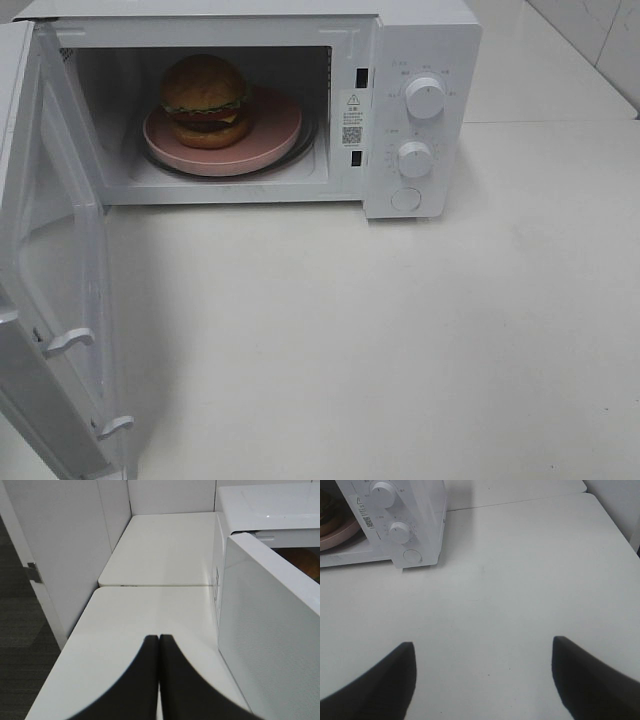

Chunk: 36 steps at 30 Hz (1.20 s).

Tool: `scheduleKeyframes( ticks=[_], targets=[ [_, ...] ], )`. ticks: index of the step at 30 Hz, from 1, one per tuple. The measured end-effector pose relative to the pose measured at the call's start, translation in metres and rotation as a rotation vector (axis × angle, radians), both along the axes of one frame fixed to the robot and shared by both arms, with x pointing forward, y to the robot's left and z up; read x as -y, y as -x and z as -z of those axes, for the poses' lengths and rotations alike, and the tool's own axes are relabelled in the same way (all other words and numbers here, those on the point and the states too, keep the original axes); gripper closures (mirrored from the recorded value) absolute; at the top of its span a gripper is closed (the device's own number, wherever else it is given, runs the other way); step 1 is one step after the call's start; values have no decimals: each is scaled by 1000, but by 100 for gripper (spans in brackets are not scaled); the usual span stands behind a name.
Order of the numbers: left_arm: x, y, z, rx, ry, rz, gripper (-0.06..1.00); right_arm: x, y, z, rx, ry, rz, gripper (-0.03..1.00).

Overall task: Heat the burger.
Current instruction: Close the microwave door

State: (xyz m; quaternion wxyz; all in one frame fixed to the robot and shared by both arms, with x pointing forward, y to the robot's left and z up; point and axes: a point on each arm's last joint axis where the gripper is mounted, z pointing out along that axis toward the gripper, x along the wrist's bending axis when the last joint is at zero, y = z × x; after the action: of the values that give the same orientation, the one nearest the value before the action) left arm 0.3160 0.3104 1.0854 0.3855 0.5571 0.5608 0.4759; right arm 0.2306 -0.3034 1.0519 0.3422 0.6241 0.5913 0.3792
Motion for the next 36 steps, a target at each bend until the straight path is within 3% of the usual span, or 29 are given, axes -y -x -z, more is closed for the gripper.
scheduleKeyframes(
  ticks=[13, 22, 29, 36],
  targets=[
    [4, -40, 46, 160, 14, 63, 94, 0, 0, 0, 0, 0, 0, 26],
    [5, -60, 76, 106, 103, 70, 94, 0, 0, 0, 0, 0, 0, 26],
    [8, -78, 91, 48, 68, 123, 94, 0, 0, 0, 0, 0, 0, 26],
    [17, -90, 97, 61, 102, 226, 94, 0, 0, 0, 0, 0, 0, 26]
  ],
)
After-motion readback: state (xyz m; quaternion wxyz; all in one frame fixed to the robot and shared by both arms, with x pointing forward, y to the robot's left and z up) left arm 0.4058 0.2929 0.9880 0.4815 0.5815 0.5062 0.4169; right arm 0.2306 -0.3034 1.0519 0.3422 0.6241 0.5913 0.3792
